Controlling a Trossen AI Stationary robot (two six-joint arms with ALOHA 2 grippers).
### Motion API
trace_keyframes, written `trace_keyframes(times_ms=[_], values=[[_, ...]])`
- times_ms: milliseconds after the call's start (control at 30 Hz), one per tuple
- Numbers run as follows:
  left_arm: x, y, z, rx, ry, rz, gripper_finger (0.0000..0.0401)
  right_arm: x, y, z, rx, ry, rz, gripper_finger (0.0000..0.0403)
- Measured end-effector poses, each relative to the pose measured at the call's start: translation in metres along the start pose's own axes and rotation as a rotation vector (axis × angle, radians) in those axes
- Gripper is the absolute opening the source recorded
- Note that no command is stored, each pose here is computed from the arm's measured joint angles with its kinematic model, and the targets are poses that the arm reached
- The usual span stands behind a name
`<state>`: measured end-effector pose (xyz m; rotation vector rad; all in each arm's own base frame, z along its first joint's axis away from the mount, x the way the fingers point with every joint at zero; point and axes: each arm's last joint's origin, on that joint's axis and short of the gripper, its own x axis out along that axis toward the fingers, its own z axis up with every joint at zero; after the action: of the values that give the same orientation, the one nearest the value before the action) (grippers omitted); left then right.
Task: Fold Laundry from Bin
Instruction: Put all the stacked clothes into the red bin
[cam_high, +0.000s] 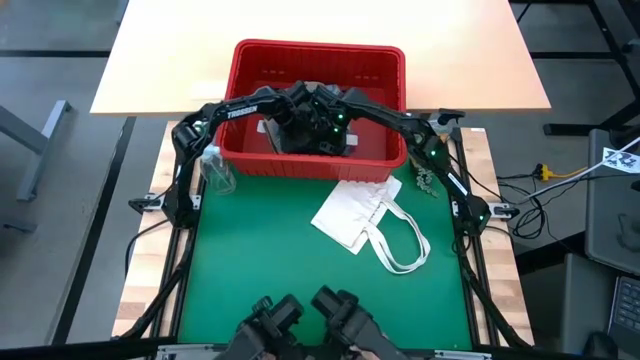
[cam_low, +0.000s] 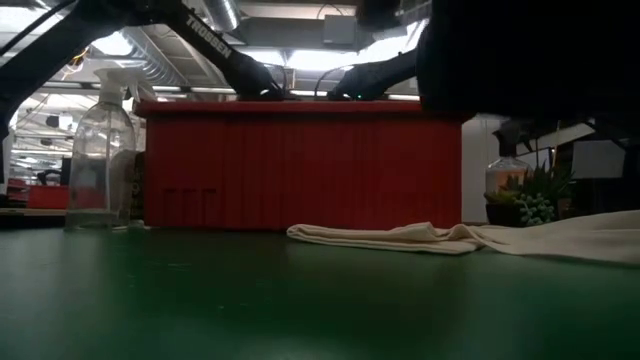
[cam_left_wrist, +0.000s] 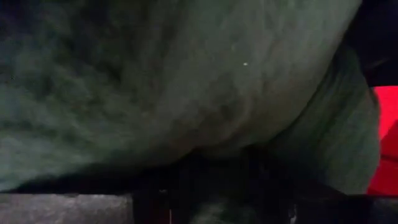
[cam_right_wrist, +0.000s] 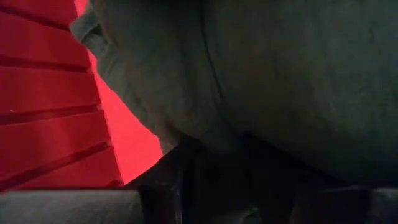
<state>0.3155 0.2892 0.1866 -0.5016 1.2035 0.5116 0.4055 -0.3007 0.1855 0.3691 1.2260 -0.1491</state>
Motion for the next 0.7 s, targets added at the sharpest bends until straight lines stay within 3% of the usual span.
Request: trace_keyframes(times_ms=[167,333,533,700], values=[[-0.023,0.000,0.000,-0.012,-0.005,-0.032,0.0137,-0.027,0.005,-0.001,0.001,-0.028,-0.010,0.0137],[-0.076,-0.004,0.005,-0.008,-0.078,-0.010,0.0137,-0.085,0.021,0.001,-0.033,-0.144,-0.065,0.0137],[-0.124,-0.007,0.015,-0.007,-0.211,0.069,0.0137,-0.137,0.034,0.000,-0.068,-0.278,-0.161,0.0137],[-0.139,-0.002,0.021,-0.020,-0.277,0.148,0.0137,-0.154,0.031,0.003,-0.072,-0.364,-0.251,0.0137]])
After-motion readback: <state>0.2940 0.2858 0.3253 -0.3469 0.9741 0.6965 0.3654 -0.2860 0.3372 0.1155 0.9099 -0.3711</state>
